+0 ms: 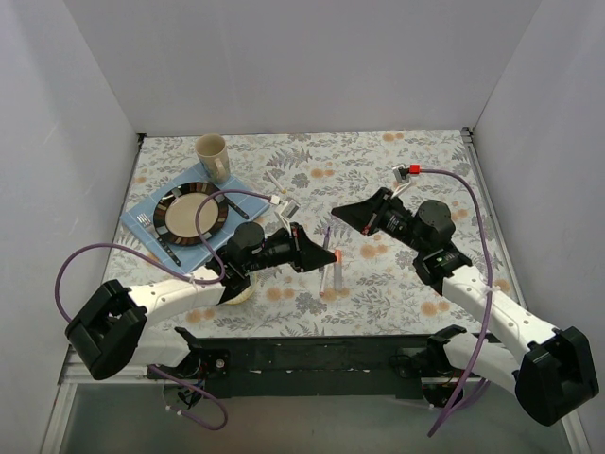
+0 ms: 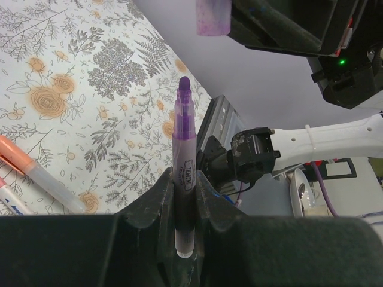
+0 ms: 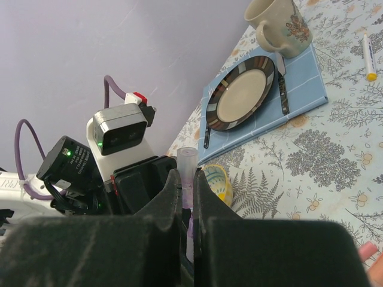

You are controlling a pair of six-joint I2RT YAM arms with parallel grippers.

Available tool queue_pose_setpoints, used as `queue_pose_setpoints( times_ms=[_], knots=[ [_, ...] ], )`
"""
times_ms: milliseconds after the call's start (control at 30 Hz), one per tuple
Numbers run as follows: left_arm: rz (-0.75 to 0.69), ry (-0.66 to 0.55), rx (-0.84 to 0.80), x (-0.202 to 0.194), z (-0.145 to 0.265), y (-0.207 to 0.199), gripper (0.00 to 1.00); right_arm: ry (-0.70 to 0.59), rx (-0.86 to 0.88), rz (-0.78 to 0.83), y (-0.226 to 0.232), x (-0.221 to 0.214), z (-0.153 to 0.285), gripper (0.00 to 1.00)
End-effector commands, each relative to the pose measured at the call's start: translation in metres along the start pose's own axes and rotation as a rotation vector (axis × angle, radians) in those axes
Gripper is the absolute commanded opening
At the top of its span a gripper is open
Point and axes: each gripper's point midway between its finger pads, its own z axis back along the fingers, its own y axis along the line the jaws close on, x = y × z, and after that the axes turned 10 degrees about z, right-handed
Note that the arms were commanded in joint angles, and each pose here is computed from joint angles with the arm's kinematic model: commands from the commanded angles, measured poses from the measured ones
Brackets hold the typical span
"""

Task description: Insert the pens into the pen caps

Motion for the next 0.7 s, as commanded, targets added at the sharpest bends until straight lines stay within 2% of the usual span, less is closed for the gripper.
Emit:
queue_pose_setpoints(
  times_ms=[0,667],
  knots=[
    [-0.048,-0.016,-0.065,0.013,-0.005,-0.023,0.0,-0.044,0.042,0.002,0.009,0.006,-0.003,0.01],
    [-0.068,-0.065,-0.055,0.024,-0.002,-0.028,0.0,-0.033,0.027,0.018,0.012,-0.014,0.005,0.01]
  ],
)
